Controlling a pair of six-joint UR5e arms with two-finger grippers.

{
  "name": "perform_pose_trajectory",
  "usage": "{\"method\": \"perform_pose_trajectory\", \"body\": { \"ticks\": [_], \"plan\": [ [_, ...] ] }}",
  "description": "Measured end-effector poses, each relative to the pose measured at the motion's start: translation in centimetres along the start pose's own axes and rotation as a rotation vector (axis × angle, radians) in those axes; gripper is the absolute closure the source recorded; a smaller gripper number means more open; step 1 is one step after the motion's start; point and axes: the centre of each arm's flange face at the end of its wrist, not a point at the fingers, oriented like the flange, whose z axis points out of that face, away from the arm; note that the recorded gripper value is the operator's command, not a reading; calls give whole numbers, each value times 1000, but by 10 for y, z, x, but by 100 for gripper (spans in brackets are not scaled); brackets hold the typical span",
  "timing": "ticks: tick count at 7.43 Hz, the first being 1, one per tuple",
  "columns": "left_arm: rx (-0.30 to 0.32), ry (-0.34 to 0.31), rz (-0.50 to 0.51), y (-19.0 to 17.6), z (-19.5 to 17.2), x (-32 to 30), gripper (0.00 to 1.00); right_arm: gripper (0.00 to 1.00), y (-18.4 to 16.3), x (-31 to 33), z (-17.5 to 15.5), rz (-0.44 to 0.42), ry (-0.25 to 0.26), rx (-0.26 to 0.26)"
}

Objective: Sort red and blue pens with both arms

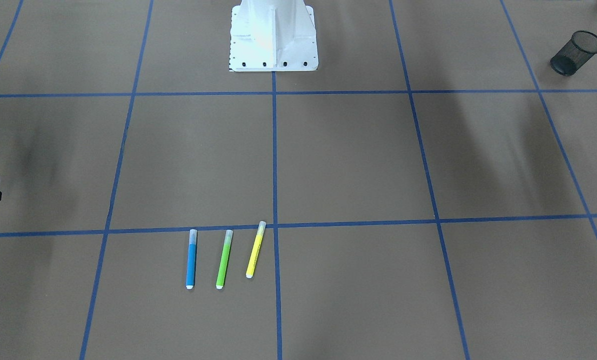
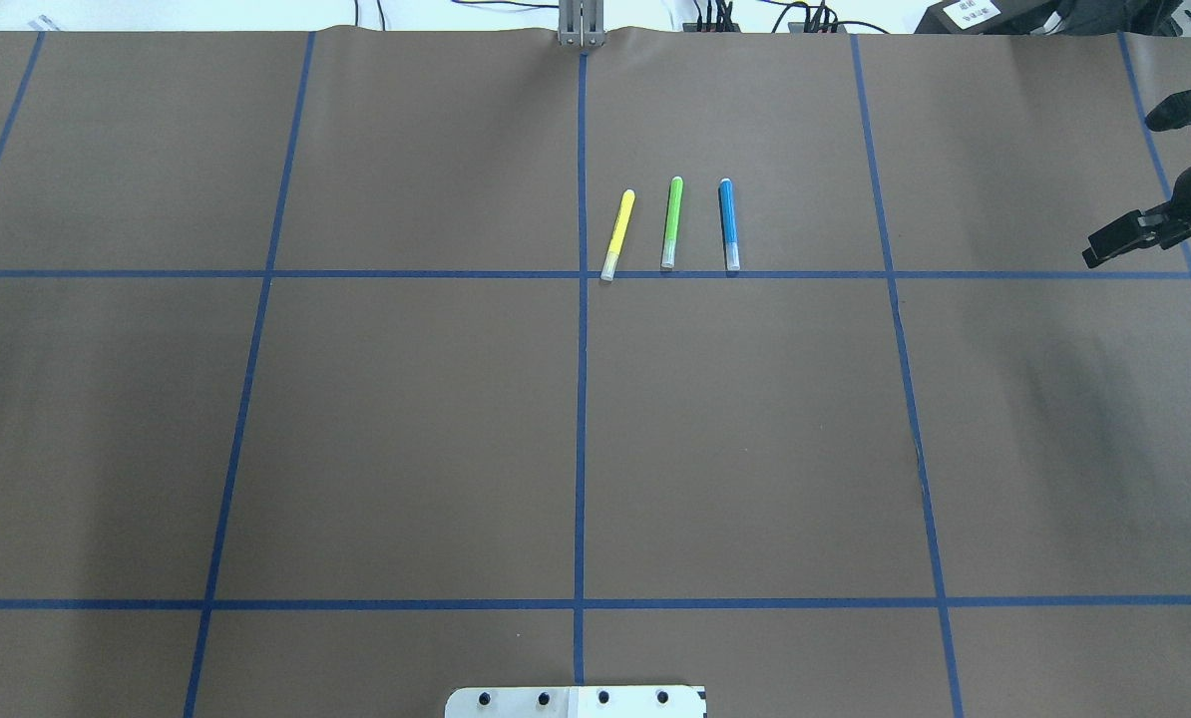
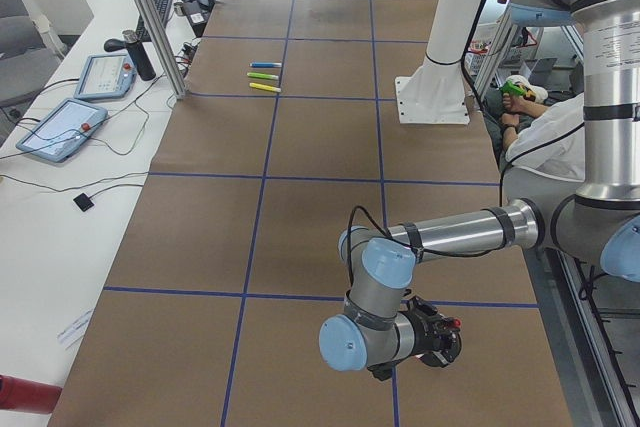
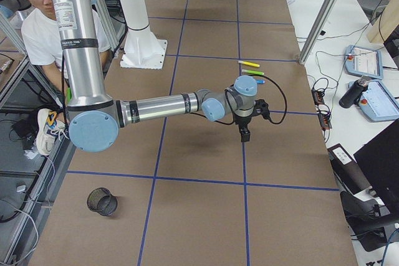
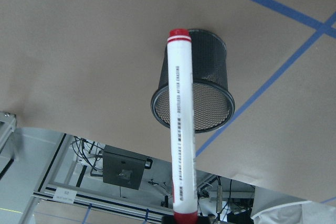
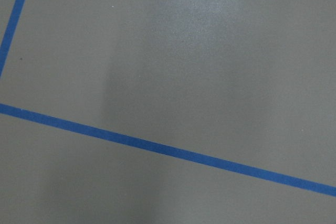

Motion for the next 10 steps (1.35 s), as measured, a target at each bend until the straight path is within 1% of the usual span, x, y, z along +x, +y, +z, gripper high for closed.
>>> {"method": "perform_pose_trajectory", "body": {
  "ticks": [1,2,5,6,7,8,9,10],
  "plan": [
    [-29,32,-8,4,14,-6,100,1,-1,-2,0,-3,-2,1],
    [-44,58,-16,6,23,-10,100,1,-2,-4,-1,-5,-3,3],
    [-35,128,-34,3,36,-13,100,1,-3,-4,0,-4,-3,2],
    [-44,144,-46,-1,41,-19,100,1,-3,-3,0,-4,-2,1],
    [-57,159,-60,-5,48,-25,96,1,-3,-3,0,-4,-2,1],
    [-66,175,-73,-9,53,-30,87,1,-3,-4,0,-4,-2,2],
    [-74,190,-85,-13,59,-35,64,1,-3,-4,0,-4,-2,2],
    [-76,199,-90,-17,63,-40,1,1,-3,-4,0,-5,-3,2]
  ]
}}
